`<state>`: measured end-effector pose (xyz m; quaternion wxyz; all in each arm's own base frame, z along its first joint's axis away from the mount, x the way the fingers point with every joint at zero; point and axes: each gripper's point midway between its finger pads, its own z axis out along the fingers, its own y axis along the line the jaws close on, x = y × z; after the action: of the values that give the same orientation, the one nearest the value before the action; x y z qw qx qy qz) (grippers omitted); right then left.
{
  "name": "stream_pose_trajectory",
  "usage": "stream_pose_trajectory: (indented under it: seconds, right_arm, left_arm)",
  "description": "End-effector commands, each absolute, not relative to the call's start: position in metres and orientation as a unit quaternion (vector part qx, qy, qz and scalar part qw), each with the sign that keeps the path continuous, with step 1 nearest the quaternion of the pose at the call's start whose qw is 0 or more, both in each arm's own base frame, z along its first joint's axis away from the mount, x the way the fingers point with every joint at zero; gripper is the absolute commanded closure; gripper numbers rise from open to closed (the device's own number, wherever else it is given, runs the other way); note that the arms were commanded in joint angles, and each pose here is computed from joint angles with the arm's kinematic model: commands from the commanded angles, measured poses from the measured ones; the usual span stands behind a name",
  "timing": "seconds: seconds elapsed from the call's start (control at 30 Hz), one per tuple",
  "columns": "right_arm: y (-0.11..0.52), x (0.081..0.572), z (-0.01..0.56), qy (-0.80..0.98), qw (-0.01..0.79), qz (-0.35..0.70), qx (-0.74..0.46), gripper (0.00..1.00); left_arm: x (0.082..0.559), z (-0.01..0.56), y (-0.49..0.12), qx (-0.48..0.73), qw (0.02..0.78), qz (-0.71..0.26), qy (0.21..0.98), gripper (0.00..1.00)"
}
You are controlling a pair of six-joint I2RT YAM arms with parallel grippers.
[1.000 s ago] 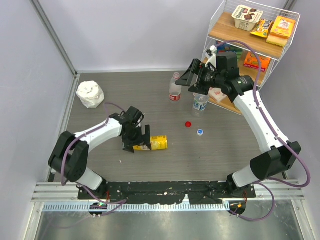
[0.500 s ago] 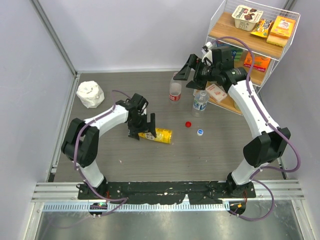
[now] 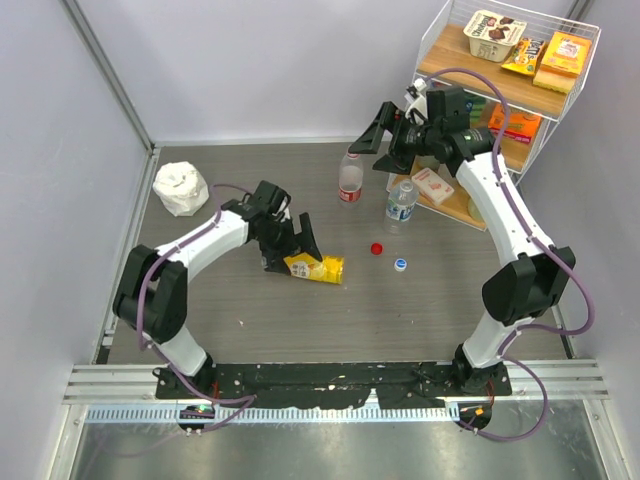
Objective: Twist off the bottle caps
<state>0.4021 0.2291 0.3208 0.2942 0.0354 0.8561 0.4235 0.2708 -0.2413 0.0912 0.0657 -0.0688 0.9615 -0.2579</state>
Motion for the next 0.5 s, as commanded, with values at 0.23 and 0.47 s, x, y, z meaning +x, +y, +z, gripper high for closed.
stream_pose_trajectory:
  seconds: [0.23, 0.47]
  right_arm:
    - [0.223, 0.378, 0.339, 0.844, 0.316, 0.433, 0.011, 0.07]
    - [0.220, 0.372, 0.337, 0.844, 0.321, 0.431, 0.009, 0.07]
  left_arm:
    - [0.275, 0.097, -0.243, -0.202, 0.036, -0.244, 0.948, 0.00]
    - [0.288, 0.072, -0.247, -0.229, 0.016, -0.213, 0.950, 0.00]
